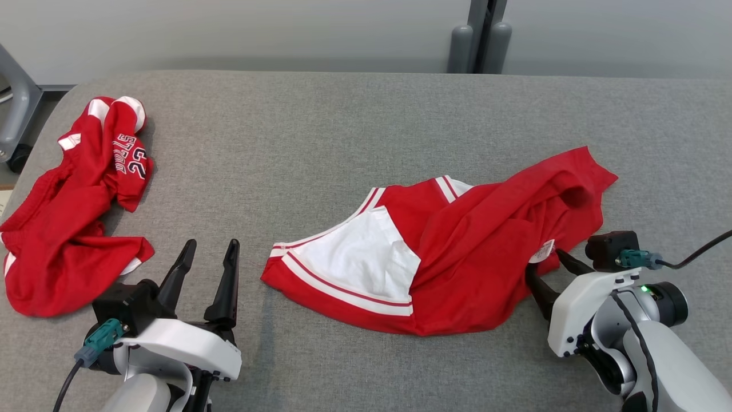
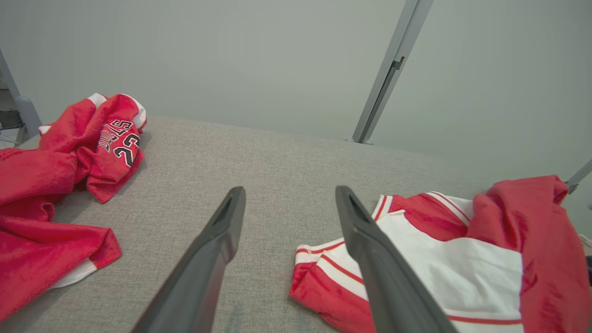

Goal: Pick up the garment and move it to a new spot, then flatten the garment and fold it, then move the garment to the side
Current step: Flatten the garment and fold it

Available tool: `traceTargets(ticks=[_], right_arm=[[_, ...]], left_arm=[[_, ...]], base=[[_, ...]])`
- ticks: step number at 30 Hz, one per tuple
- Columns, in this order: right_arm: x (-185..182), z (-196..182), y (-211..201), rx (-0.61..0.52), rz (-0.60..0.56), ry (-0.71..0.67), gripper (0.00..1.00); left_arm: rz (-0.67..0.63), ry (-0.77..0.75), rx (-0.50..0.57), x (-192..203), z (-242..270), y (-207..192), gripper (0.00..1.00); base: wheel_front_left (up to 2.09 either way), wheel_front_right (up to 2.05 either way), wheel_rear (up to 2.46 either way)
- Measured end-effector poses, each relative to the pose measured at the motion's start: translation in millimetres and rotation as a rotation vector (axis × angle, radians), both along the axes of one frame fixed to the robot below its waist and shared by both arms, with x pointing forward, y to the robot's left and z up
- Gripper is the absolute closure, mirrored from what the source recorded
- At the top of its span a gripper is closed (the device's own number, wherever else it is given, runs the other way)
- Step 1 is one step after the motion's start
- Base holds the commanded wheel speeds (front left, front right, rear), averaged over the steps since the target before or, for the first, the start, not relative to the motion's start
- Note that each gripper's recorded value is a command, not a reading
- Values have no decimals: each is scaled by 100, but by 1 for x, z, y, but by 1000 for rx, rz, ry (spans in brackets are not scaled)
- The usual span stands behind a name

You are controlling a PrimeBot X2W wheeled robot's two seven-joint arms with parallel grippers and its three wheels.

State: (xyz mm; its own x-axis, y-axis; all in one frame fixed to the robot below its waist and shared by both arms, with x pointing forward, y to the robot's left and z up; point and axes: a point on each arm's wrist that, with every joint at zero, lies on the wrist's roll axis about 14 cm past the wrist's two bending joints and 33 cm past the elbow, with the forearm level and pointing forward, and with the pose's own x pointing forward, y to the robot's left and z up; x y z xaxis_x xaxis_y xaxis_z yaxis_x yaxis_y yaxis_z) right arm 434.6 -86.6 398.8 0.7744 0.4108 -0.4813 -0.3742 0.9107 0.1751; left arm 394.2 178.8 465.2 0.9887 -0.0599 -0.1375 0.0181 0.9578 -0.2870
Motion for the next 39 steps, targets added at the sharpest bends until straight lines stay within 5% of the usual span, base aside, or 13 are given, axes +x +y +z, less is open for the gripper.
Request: traceTargets(ticks=[6, 8, 9, 25, 39], right_arm=[[7, -5, -1, -16, -2, -3, 0], [9, -6, -3, -27, -9, -11, 79], [10, -5, -5, -35, -12, -18, 100], [-21, 29, -55, -52, -120, -124, 100], [-122, 3, -126, -143, -181, 201, 100]], left_arm=[[13, 5, 6, -3, -1, 5, 0], [14, 3, 8, -3, -1, 6, 0], [13, 2, 9, -3, 0, 6, 0], [-38, -29, -7, -2, 11, -17, 0], [-109, -38, -18, 4, 15, -42, 0]], base=[[0, 0, 0], [0, 0, 0], [0, 0, 0], [0, 0, 0], [0, 0, 0]])
